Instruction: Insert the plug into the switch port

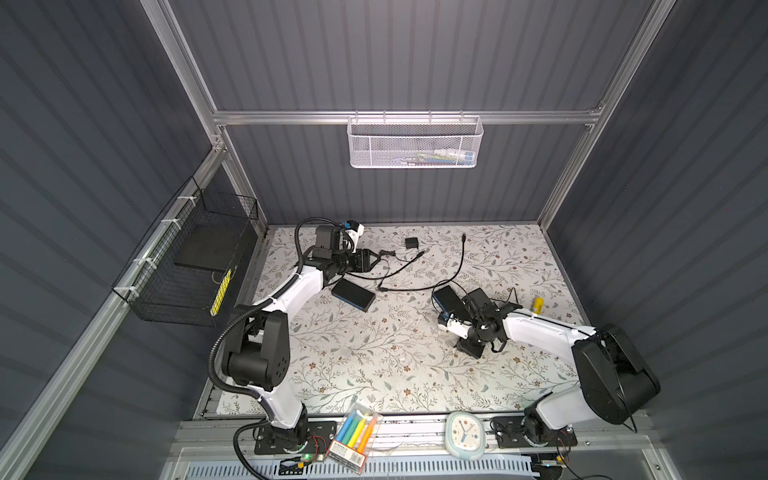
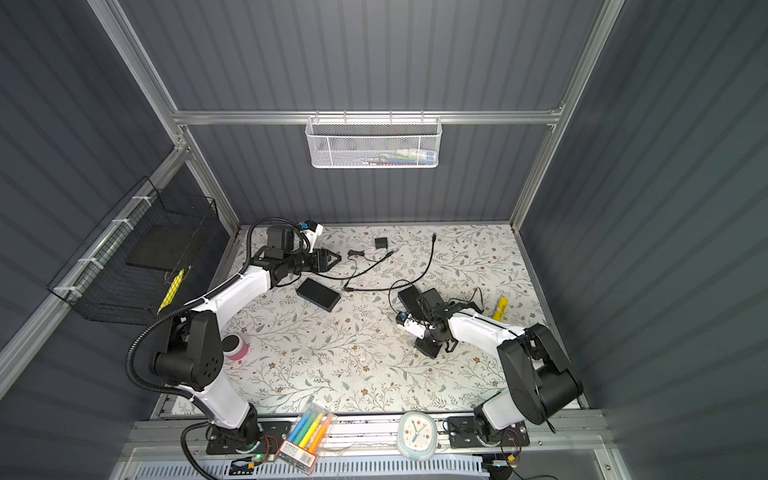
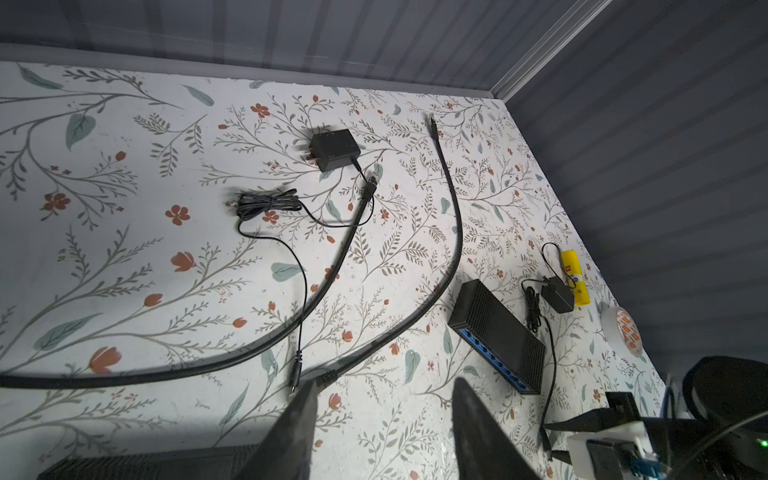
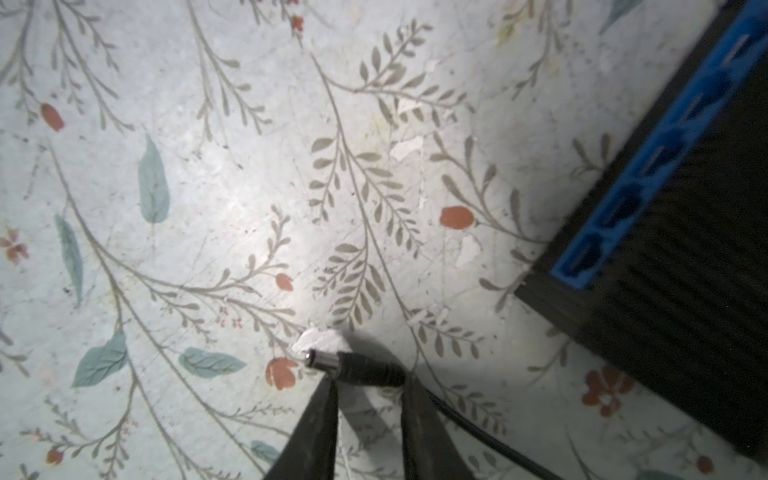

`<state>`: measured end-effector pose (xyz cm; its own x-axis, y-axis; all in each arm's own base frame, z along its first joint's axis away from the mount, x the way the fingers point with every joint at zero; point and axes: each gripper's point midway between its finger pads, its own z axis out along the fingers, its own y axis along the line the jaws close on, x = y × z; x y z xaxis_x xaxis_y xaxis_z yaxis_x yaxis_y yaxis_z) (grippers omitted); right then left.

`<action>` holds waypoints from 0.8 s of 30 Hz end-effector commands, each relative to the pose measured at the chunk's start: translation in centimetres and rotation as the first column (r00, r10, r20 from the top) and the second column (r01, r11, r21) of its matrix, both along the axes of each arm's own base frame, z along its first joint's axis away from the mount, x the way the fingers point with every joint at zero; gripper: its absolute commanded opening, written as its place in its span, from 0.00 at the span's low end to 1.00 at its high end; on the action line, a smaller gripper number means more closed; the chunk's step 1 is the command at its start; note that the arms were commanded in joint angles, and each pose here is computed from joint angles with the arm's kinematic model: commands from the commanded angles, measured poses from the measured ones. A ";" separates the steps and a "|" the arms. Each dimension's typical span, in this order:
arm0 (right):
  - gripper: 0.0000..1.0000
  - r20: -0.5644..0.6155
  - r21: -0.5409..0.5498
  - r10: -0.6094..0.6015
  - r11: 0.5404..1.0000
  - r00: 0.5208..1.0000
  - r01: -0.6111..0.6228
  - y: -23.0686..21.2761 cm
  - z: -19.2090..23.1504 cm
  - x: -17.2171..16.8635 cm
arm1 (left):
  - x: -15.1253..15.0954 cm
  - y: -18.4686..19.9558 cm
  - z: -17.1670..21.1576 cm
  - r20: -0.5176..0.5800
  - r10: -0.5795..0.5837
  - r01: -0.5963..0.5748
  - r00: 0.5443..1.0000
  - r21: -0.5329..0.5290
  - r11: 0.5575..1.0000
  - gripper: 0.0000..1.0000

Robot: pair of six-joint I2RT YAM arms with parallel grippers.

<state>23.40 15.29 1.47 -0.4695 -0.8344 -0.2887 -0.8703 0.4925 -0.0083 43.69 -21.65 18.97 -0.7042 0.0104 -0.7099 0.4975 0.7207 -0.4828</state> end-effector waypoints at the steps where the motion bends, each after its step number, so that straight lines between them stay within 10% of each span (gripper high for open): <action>1: 0.29 0.041 -0.022 0.015 1.000 0.999 -0.014 0.1 -0.1 1.0 | -0.8 0.1 0.6 -0.006 -0.010 0.009 1.000 -0.006 1.000 0.53; 24: 0.37 0.106 -0.034 0.098 0.995 0.990 -0.094 1.1 1.1 2.2 | -1.8 -0.3 -0.2 -0.040 -0.051 0.050 0.998 -0.024 0.998 0.50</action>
